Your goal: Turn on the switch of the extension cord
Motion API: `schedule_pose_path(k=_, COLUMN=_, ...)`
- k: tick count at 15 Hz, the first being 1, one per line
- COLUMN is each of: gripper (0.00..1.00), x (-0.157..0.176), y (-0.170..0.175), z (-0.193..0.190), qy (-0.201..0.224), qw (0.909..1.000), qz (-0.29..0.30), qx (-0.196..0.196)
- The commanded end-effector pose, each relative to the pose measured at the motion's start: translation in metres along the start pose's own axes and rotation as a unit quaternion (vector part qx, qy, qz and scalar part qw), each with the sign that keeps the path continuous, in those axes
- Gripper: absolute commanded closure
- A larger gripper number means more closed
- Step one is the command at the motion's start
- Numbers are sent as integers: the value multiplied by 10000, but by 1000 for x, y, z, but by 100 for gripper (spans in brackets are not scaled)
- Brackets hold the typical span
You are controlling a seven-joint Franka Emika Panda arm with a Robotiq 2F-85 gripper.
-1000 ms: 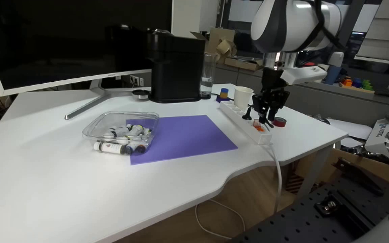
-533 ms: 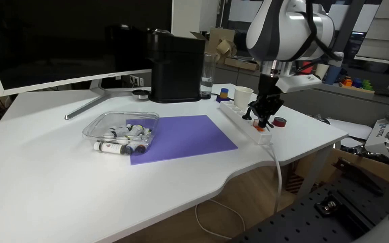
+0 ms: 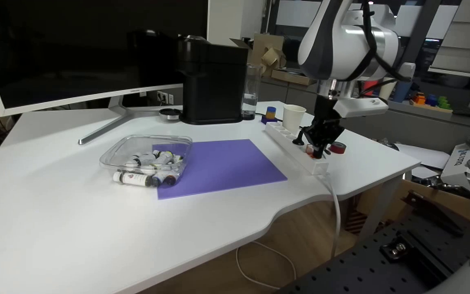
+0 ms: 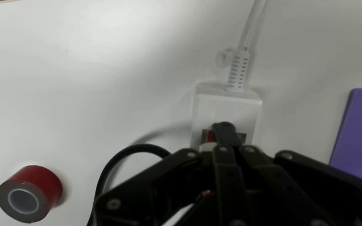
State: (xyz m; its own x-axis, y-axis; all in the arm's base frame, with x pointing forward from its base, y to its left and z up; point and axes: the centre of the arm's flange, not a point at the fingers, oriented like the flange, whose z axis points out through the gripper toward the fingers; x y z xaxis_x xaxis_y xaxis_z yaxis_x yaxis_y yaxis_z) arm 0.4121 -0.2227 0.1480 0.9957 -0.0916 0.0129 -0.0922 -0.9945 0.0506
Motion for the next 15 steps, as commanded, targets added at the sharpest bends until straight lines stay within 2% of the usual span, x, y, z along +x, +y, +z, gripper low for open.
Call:
schedule_pose_path(k=1, gripper=100, x=12, y=10, z=7, qy=92, qw=9999, qz=-1, qx=107)
schedule_pose_path(k=9, gripper=100, x=23, y=10, z=10, qy=82, qw=9998, qz=-26, qx=154)
schedule_pose_path(k=15, gripper=100, x=24, y=32, z=29, qy=-387, qw=9980, qz=337, qx=362)
